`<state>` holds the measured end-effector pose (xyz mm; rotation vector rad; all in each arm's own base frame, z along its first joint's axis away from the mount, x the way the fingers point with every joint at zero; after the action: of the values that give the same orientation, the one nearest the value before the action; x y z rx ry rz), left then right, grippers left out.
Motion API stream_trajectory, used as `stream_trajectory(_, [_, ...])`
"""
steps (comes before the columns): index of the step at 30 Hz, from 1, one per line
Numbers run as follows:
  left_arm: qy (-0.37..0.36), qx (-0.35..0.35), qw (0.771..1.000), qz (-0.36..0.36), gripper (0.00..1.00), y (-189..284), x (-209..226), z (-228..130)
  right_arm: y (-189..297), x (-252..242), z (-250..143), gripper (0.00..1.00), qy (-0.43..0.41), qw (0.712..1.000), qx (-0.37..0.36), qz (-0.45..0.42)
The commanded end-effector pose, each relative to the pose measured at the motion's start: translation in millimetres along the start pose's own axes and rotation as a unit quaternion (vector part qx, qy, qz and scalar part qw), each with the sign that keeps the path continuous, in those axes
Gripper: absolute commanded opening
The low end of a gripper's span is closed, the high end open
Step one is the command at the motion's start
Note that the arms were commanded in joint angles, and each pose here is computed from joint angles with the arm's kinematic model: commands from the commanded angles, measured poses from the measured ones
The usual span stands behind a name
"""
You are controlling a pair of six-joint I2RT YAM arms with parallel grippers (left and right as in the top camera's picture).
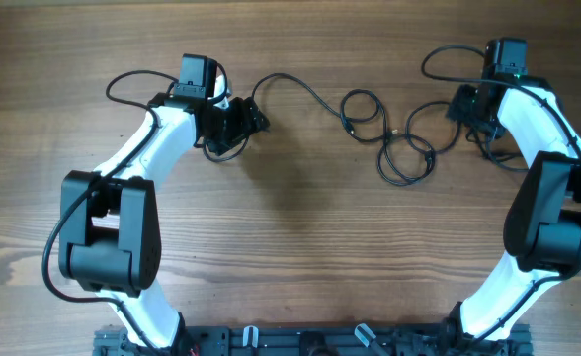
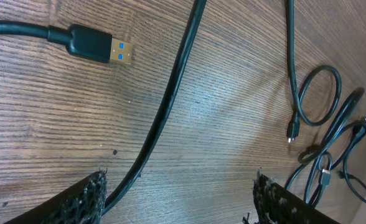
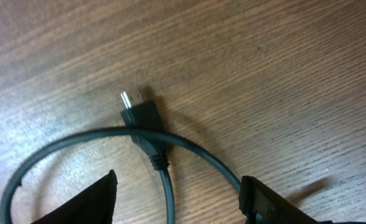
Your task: Untangle cables
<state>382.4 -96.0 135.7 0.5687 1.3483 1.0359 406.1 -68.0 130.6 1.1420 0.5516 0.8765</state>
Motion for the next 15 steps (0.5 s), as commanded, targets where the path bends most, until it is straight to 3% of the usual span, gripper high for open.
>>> stream_trajectory(1, [-0.004,-0.006,1.0,0.004,0.77,0,-1,3,-7,-3,-4,0.63,0.04,0.999,0.015,-0.016])
stream_trajectory(10, [-0.005,-0.006,1.0,0.004,0.77,0,-1,3,-22,-10,-22,0.59,0.058,0.998,0.029,-0.022])
stream_trajectory(13, [-0.005,-0.006,1.0,0.004,0.77,0,-1,3,-24,-11,-25,0.31,0.059,0.997,0.035,-0.024])
stream_trajectory(15, [-0.005,-0.006,1.0,0.004,0.77,0,-1,3,-24,-12,-26,0.19,0.06,0.997,0.037,-0.025])
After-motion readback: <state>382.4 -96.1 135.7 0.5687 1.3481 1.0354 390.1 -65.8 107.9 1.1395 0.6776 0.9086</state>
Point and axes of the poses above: each gripper's point midway between its finger pads, its own y axis back along the fingers, its own x axis along the line the jaws close on, z = x × y, the point moved 10 cm from there along y, back along the fingers, and after that the axes turned 10 degrees about -y, right-handed, at the moved point
